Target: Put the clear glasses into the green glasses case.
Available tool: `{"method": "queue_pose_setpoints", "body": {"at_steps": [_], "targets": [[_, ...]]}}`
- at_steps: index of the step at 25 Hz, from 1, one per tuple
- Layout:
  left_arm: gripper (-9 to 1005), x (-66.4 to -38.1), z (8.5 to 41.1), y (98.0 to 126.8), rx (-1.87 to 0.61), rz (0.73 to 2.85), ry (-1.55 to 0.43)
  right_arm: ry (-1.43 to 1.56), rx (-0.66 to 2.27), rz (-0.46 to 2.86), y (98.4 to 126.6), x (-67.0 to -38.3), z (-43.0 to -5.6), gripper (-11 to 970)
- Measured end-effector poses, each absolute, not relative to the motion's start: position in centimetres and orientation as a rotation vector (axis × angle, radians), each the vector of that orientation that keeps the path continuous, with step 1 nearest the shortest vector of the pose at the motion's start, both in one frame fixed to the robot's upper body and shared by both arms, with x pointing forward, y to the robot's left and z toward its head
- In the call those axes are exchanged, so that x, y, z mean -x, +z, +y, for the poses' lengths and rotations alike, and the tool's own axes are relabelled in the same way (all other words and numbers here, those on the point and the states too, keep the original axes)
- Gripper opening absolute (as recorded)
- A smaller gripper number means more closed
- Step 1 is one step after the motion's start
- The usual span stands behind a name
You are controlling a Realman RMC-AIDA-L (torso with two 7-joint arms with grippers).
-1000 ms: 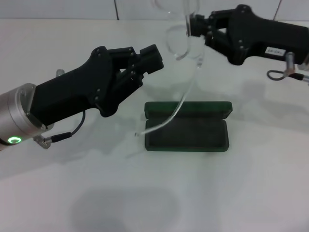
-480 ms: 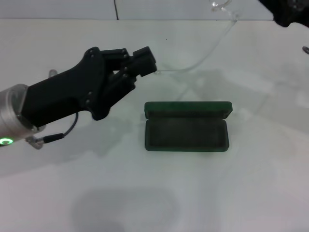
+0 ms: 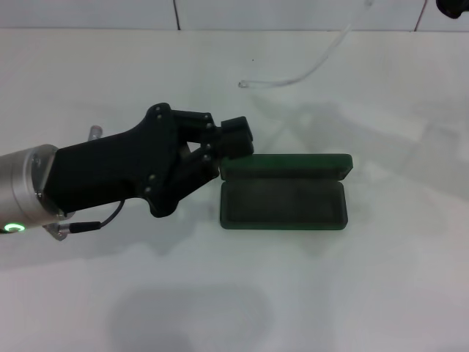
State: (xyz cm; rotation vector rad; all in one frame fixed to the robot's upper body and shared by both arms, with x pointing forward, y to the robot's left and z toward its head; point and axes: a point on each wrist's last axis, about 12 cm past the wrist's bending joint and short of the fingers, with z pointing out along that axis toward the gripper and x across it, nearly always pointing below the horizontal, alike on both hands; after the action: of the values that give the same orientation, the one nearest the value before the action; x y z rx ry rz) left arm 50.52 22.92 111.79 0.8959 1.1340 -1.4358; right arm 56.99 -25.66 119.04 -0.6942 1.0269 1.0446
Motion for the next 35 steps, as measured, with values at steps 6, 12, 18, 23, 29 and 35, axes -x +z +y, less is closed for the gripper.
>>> {"method": "queue_pose_setpoints", "body": {"at_steps": [6,12,18,23,29,35], "targets": [[87,-50.5,22.0,111.6,-0.903,1.121,-1.432,1.083,0.713,0.978,119.8,-57.2,-24.8,52],[87,-50.9,21.2,111.5,-0.925,1.137,-1.437,1.145,0.739,0.955,119.8,-57.1,-23.3,52],[87,-51.2,20.8,111.8,-0.932,1.123,-1.437,1.202,0.753,0.980,118.9,-57.3,-21.7,52],[87,-51.2,20.9,111.9,-0.924,1.120,-1.433,1.219,0.765,0.996,118.5,-57.3,-21.2,52],[88,-51.2,21.0,111.9,-0.911,1.115,-1.427,1.233,0.795,1.011,118.2,-57.1,-20.7,52],[88,-51.2,21.2,111.8,-0.895,1.111,-1.416,1.240,0.833,1.026,117.8,-56.9,-20.1,52]]}}
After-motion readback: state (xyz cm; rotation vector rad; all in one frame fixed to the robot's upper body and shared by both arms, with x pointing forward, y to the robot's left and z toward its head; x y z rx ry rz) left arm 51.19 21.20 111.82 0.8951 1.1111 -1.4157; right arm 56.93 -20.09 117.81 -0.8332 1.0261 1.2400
